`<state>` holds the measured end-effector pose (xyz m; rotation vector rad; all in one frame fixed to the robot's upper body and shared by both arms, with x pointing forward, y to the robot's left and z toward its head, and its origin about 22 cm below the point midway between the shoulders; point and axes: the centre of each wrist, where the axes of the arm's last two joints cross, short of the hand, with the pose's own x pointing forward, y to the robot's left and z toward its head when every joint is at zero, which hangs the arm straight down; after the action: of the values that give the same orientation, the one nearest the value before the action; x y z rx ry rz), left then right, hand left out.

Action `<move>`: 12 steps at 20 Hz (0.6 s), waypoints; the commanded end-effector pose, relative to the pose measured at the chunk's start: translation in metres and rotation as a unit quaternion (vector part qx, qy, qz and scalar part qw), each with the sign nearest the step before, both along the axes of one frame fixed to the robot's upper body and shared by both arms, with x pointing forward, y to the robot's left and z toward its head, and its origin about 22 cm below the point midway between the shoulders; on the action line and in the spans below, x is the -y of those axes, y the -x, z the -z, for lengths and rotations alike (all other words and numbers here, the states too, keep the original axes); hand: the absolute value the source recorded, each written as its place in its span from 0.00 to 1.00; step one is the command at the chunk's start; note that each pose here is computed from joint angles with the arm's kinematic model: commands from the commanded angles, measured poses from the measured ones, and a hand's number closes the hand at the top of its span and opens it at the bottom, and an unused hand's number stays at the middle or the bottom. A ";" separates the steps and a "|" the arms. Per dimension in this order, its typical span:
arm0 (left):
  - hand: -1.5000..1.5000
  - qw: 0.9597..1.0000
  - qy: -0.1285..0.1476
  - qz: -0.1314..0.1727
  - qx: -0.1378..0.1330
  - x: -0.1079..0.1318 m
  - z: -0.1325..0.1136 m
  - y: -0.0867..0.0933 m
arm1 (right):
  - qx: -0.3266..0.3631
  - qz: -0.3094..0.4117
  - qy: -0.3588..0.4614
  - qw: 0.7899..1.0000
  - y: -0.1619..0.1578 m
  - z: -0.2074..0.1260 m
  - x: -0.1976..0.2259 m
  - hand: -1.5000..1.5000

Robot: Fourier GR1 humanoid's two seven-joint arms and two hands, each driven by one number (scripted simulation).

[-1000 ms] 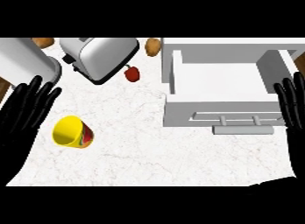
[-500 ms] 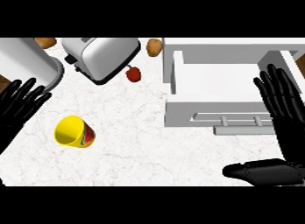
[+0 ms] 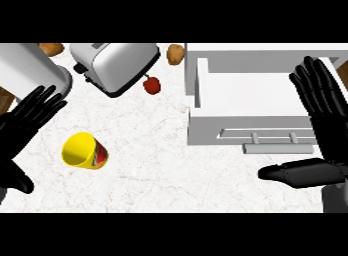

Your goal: Pick up the cup, place it into the drawer and close the drawer

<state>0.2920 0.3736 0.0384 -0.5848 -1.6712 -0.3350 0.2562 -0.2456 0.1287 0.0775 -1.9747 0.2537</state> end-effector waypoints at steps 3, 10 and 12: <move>0.00 0.999 -0.022 -0.022 -0.035 -0.011 0.050 0.002 | 0.016 0.004 0.005 1.000 -0.011 -0.006 0.002 0.00; 0.00 0.997 -0.050 -0.033 -0.051 -0.009 0.095 0.010 | 0.008 0.008 0.002 1.000 0.001 -0.011 0.009 0.00; 0.00 0.997 -0.052 -0.042 -0.049 -0.025 0.101 0.016 | 0.008 0.009 -0.002 1.000 -0.013 -0.003 0.022 0.00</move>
<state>0.2924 0.3835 -0.0429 -0.3857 -1.5521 -0.3207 0.2647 -0.2537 0.1360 0.0638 -1.9982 0.2593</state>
